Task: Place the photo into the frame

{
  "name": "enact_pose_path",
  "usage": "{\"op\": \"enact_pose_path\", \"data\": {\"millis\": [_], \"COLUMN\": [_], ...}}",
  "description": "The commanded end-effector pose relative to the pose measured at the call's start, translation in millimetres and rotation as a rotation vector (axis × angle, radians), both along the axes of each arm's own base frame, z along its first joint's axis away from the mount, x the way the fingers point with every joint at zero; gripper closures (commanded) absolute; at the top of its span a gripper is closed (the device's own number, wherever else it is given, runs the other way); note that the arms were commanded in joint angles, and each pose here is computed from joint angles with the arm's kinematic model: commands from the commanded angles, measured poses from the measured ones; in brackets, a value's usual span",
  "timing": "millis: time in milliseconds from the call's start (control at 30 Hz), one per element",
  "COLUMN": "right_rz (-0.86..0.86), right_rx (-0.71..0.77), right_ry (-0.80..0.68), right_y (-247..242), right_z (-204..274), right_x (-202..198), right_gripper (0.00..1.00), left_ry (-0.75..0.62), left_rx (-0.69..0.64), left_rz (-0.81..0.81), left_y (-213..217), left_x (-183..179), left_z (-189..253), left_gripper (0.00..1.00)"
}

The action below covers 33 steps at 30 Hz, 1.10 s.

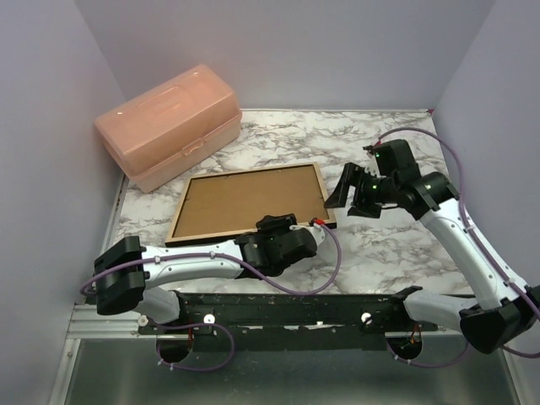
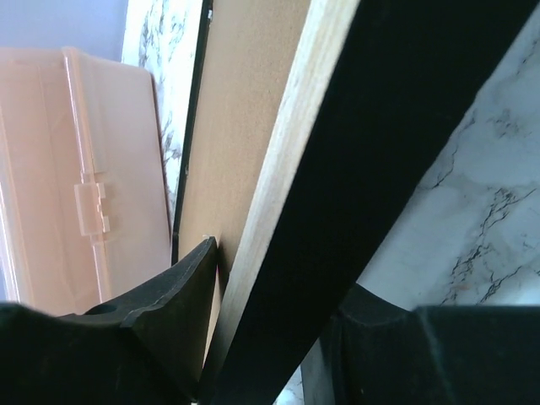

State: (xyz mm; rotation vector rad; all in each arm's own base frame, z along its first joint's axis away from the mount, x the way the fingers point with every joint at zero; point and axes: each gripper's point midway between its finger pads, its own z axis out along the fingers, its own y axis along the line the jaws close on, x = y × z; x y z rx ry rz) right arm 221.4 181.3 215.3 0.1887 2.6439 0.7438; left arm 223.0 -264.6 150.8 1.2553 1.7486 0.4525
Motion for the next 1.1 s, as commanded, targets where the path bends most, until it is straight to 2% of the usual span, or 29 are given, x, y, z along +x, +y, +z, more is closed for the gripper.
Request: {"op": "enact_pose_path", "data": {"millis": [0,133,367,600,733,833,967,1067], "right_rz": [-0.016,0.011,0.11,0.578,0.784,0.944,1.2,1.258], "right_rx": [-0.001,-0.014,0.055,0.136,0.126,0.129,0.21,0.248], "right_ry": [-0.278,-0.459,-0.911,-1.465,-1.72,-1.805,-1.733,-1.703], "right_y": [-10.1,-16.5,-18.5,12.4,20.5,30.2,46.7,54.4], "right_z": [57.6,87.8,163.4,194.8,188.5,171.3,140.5,126.0], "right_x": [20.4,28.4,20.2,-42.4,-74.2,-86.1,-93.7,-87.0], "right_gripper": [0.15,0.13,0.13,0.16,0.0,0.0,0.0,0.02], "left_ry": [-0.034,0.005,0.102,0.216,0.253,0.281,0.3,0.313], "left_rx": [-0.169,-0.241,-0.364,-0.438,-0.455,-0.47,-0.493,-0.51], "left_rz": [0.058,0.021,-0.092,-0.179,-0.197,-0.22,-0.24,-0.253], "left_y": [4.6,6.1,12.7,11.2,10.3,7.1,4.2,3.3], "left_x": [1.4,-7.4,-31.7,-55.5,-62.4,-68.1,-72.5,-76.1], "left_z": [45.3,64.8,96.9,107.5,107.6,108.4,112.5,115.4], "left_gripper": [0.69,0.69,0.72,0.73,0.73,0.74,0.74,0.74]}}
